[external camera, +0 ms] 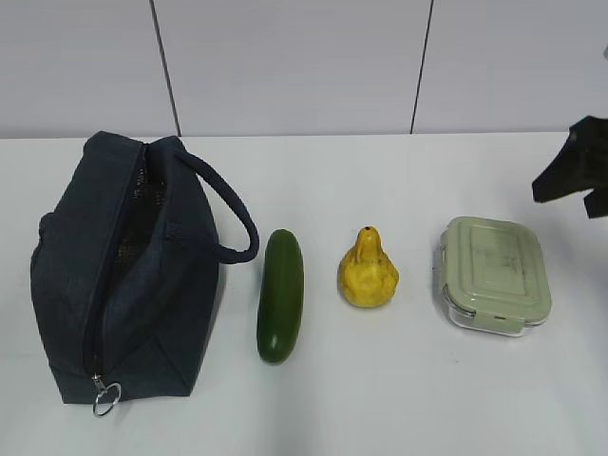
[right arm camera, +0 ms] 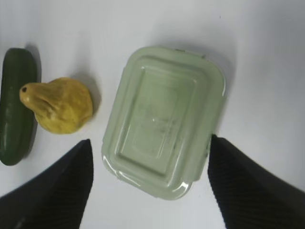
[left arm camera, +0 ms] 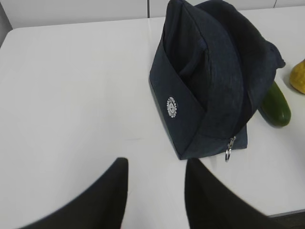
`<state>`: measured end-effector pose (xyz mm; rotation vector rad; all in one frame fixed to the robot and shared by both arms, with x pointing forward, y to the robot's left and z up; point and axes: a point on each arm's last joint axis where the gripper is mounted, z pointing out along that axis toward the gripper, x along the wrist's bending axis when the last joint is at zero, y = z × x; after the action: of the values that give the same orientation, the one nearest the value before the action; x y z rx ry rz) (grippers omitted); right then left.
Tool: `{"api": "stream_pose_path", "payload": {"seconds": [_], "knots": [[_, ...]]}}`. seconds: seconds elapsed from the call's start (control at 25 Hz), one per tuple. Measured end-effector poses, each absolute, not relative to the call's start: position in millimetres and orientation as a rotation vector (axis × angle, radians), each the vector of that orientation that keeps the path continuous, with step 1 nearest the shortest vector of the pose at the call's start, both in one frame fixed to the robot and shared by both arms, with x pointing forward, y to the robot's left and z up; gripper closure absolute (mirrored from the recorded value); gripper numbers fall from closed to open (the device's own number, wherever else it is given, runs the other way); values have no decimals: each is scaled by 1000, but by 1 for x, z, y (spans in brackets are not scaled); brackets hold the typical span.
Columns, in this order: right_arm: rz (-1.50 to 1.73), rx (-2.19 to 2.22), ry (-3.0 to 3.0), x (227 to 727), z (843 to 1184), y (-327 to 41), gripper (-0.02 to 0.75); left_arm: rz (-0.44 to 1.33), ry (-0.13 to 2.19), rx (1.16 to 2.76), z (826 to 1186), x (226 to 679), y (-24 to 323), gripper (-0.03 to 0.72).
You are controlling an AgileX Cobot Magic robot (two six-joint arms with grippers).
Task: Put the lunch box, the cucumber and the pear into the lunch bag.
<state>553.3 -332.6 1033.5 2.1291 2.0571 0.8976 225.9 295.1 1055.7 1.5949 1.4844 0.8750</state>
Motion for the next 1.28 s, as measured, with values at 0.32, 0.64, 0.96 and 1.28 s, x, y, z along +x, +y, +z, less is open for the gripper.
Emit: {"api": "stream_pose_path", "payload": {"seconds": [0.32, 0.64, 0.96, 1.28], "knots": [[789, 2274, 2066, 527, 980, -329, 154, 874, 1484, 1595, 1056, 226, 295, 446], [871, 2224, 2054, 528, 974, -327, 154, 874, 1484, 1595, 1056, 226, 295, 446], [1045, 2351, 1922, 534, 957, -358, 154, 874, 1484, 1595, 1056, 226, 295, 446], [1168, 2333, 2034, 544, 942, -369, 154, 874, 1484, 1595, 1056, 226, 295, 446]]}}
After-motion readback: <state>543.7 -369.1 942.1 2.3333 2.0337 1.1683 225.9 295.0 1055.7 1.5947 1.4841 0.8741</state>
